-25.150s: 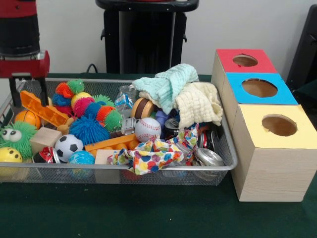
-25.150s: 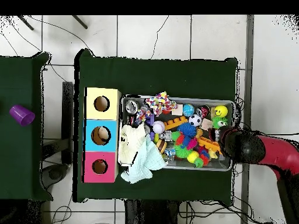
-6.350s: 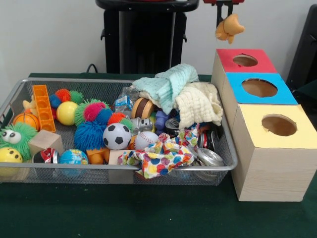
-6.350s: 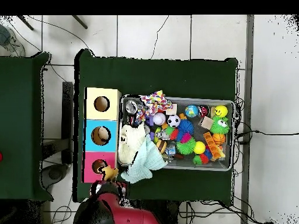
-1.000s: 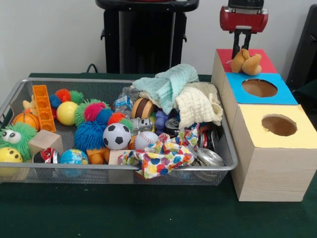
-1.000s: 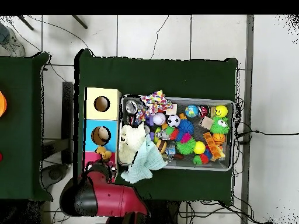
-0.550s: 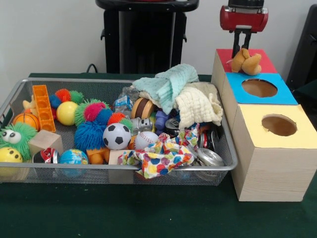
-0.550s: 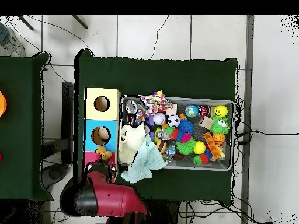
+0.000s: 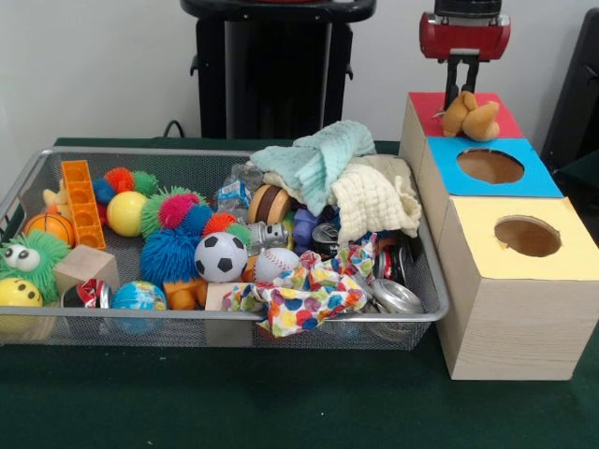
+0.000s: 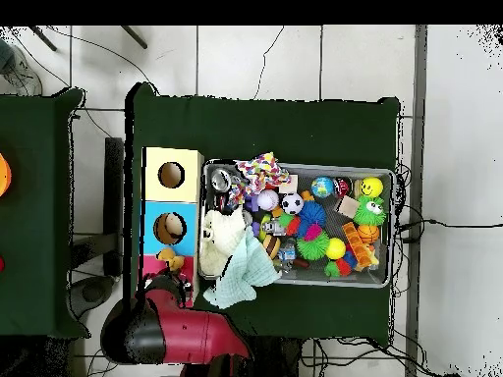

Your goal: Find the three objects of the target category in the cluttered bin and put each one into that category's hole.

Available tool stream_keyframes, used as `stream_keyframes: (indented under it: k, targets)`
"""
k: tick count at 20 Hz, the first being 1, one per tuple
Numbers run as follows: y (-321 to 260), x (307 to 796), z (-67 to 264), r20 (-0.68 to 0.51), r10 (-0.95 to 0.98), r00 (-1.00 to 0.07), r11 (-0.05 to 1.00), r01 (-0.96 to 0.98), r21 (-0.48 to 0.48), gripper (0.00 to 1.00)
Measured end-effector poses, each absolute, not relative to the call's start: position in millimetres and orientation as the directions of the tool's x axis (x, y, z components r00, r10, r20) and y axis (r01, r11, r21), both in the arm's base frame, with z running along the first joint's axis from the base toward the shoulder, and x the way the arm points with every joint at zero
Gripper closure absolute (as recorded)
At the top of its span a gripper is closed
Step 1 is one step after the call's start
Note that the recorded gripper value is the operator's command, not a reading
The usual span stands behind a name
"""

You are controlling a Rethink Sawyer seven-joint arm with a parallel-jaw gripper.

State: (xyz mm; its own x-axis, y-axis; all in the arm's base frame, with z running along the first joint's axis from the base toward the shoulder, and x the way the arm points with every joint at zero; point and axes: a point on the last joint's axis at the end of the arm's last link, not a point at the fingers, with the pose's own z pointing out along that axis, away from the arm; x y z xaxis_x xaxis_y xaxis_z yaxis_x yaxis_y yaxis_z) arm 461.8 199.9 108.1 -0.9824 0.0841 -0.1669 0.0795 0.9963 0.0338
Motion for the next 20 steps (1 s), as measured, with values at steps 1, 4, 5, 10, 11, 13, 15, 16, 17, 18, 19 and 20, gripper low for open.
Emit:
stream_keyframes:
  k: [1, 4, 5, 10, 11, 13, 15, 16, 17, 18, 19, 20]
  targets:
    - [201.2, 461.9, 108.0, -0.169, 0.082, -0.982, 0.996, 0.077, 0.035, 1.0]
    - [205.3, 461.8, 107.9, -0.179, 0.075, -0.981, 0.997, 0.069, 0.039, 1.0]
    - [207.0, 461.6, 107.3, -0.184, 0.072, -0.98, 0.997, 0.066, 0.04, 1.0]
    - [208.2, 460.0, 103.7, -0.187, 0.069, -0.98, 0.997, 0.063, 0.038, 1.0]
    - [208.4, 459.9, 103.7, -0.189, 0.068, -0.98, 0.997, 0.062, 0.038, 1.0]
    - [208.5, 459.1, 103.5, -0.193, 0.068, -0.979, 0.997, 0.062, 0.037, 1.0]
    - [208.0, 457.9, 103.1, -0.198, 0.068, -0.978, 0.997, 0.062, 0.036, 1.0]
    - [207.9, 457.3, 102.9, -0.2, 0.068, -0.977, 0.997, 0.062, 0.035, 1.0]
    - [207.8, 456.7, 102.7, -0.202, 0.068, -0.977, 0.997, 0.062, 0.035, 1.0]
    - [208.1, 456.3, 102.6, -0.203, 0.067, -0.977, 0.997, 0.061, 0.035, 1.0]
    - [208.1, 455.8, 102.4, -0.204, 0.067, -0.977, 0.997, 0.061, 0.035, 1.0]
    - [208.0, 455.3, 102.3, -0.205, 0.067, -0.976, 0.998, 0.061, 0.035, 1.0]
